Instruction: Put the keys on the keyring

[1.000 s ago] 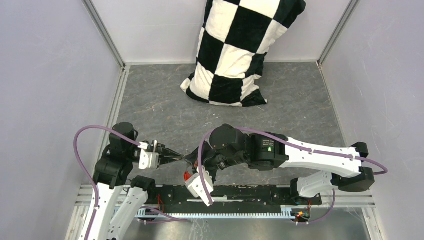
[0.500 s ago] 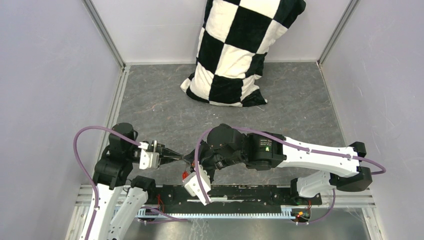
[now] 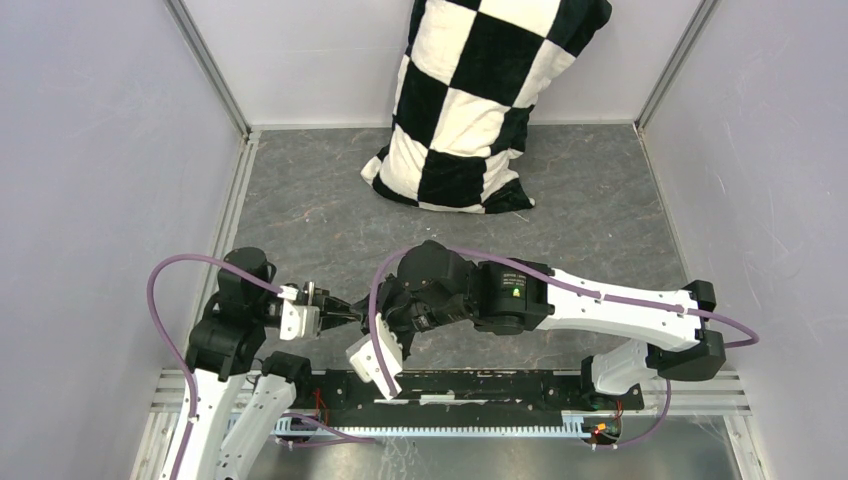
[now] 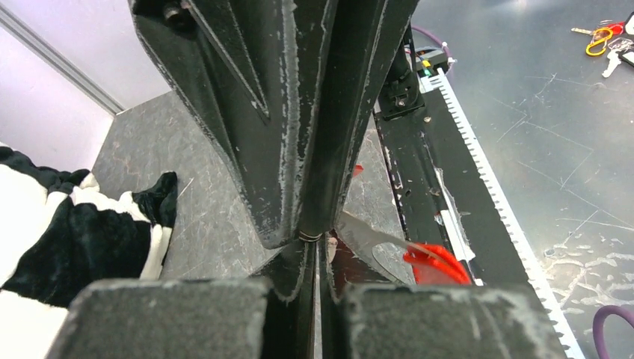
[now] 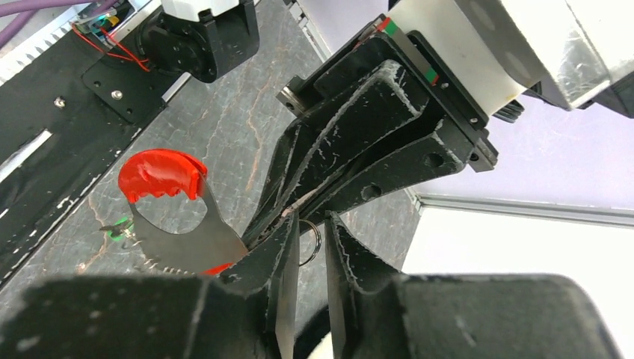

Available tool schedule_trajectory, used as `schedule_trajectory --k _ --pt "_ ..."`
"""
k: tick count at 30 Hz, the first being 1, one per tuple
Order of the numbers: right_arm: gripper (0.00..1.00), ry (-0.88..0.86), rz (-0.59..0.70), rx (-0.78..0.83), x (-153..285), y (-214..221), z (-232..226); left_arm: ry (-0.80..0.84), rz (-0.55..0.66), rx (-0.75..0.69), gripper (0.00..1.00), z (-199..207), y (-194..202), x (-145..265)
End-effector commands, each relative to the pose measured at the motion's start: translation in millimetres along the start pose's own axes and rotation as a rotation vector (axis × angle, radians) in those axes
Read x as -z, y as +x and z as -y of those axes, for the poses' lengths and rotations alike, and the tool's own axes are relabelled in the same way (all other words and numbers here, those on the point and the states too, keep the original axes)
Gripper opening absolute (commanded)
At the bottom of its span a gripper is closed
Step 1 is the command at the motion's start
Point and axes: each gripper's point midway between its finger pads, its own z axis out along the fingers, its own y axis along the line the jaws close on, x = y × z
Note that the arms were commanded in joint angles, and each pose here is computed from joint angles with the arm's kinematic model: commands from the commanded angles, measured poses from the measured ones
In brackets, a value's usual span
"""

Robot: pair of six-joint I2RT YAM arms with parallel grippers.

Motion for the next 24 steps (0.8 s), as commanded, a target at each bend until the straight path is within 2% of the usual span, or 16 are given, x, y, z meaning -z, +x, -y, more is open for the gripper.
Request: schedule_trajectory --k 1,8,17,24 --pt "0.28 0.064 0.054 -0.016 -6 -14 21 0.032 0.050 -0.081 0.02 2 -16 -1" --pt "0.27 0.080 0.044 -0.032 -4 -12 23 0.031 0.053 -0.087 0.02 4 -18 -1" --pt "0.43 0.072 0.016 -0.050 6 -3 16 0.039 0.062 -0.077 0.02 5 -25 0" --pt "0.44 0.036 0.021 -0.076 17 0 20 0.048 0.074 -0.078 0.02 6 -33 0"
